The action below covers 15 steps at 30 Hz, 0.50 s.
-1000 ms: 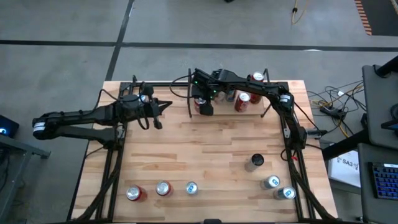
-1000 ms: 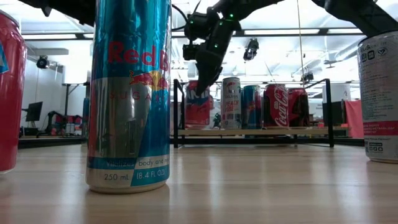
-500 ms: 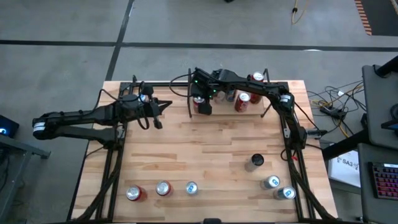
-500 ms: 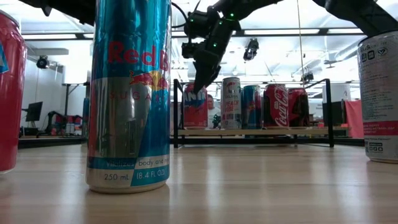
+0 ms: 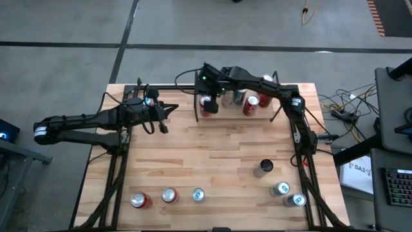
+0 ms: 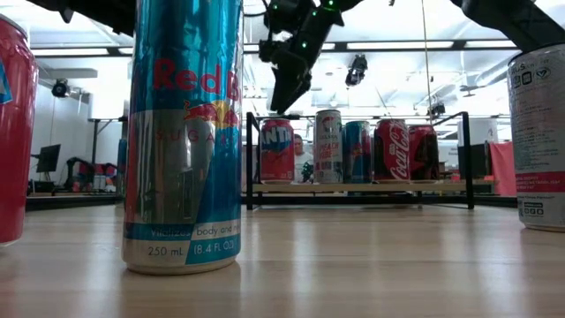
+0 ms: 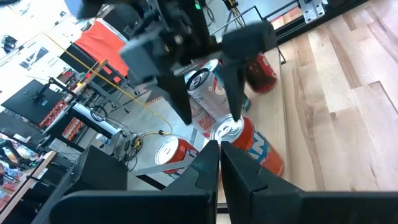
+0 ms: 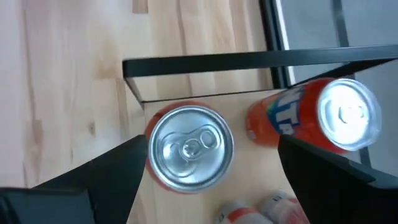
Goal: Place canned beverage on shelf
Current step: Put the orange soda can on the shelf
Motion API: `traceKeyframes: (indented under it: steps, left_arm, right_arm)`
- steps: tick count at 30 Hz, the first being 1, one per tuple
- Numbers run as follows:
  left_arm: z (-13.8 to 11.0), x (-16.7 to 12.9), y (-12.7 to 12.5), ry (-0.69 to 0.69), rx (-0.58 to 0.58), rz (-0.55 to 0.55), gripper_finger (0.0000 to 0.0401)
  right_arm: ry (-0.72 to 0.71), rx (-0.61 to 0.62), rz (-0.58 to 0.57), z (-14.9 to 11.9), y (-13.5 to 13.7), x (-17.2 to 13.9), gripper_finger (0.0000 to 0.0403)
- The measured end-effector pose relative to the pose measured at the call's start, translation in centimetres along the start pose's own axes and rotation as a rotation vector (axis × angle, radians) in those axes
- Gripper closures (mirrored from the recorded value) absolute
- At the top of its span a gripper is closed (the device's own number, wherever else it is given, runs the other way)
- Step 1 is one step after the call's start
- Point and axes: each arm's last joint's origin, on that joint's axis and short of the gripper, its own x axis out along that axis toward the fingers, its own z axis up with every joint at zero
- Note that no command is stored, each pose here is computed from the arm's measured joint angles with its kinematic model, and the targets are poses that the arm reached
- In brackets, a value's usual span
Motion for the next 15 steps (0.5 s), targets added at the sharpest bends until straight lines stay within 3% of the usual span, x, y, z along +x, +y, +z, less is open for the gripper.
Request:
traceKeyframes:
  steps: [8,15]
  left_arm:
    - [0.0,0.0,0.0,0.0,0.0,0.0,0.0401]
    - [0.0,0.0,0.0,0.0,0.0,0.0,0.0401]
  right_arm:
    - [0.052,-0.036,0.078,0.3,2.8,-1.4,0.0097]
    - [0.101,-0.026,0.219,-0.2,4.4,-1.1,0.0189]
